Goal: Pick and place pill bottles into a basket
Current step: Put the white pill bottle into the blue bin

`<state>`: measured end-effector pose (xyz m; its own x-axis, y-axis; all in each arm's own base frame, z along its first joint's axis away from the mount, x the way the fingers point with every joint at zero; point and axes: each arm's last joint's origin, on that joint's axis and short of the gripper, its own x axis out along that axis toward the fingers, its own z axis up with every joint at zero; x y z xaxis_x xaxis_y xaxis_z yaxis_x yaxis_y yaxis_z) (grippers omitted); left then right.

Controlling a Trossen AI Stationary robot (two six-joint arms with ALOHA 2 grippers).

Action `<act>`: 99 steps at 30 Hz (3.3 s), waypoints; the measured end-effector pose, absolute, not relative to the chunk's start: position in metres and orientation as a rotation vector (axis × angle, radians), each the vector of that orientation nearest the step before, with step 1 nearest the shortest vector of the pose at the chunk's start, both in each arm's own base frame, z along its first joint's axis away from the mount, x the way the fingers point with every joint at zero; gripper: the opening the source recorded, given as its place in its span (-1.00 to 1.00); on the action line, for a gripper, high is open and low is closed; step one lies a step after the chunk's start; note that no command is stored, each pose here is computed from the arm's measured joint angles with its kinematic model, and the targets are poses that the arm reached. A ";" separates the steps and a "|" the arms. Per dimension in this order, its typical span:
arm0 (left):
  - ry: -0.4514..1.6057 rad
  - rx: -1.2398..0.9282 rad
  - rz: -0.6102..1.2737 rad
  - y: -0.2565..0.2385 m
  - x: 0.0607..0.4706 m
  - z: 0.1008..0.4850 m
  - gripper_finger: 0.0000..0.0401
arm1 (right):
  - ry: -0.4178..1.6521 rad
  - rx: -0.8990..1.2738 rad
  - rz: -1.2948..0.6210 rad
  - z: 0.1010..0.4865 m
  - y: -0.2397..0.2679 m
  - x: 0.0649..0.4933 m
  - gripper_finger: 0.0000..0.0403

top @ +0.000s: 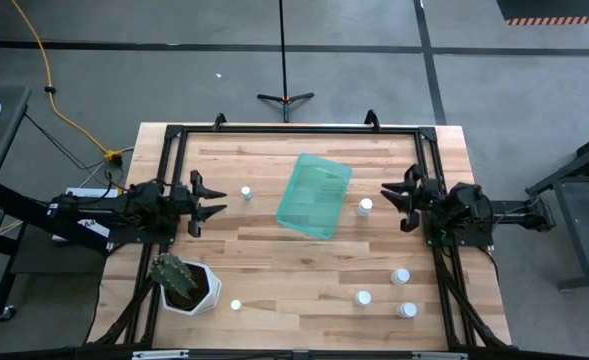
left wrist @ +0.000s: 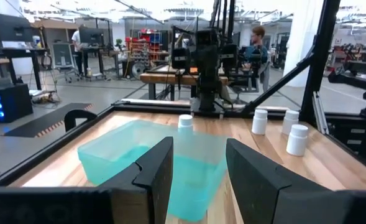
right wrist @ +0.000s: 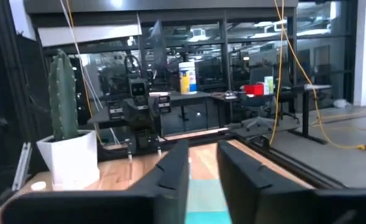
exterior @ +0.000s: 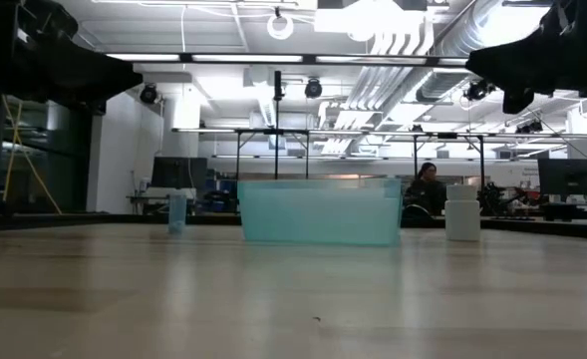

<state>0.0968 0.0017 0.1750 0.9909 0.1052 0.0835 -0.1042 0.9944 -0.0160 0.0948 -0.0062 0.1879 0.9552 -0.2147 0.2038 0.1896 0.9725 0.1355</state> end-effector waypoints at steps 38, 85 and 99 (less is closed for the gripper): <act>-0.149 -0.051 0.201 0.005 0.096 0.181 -0.08 | 0.096 -0.002 -0.371 0.290 -0.010 0.125 0.23; -0.140 -0.051 0.262 0.006 0.095 0.180 -0.08 | 0.800 0.028 -0.442 0.197 -0.011 0.182 0.32; -0.140 -0.051 0.261 0.006 0.095 0.180 -0.08 | 0.854 0.078 -0.412 0.191 -0.009 0.181 0.46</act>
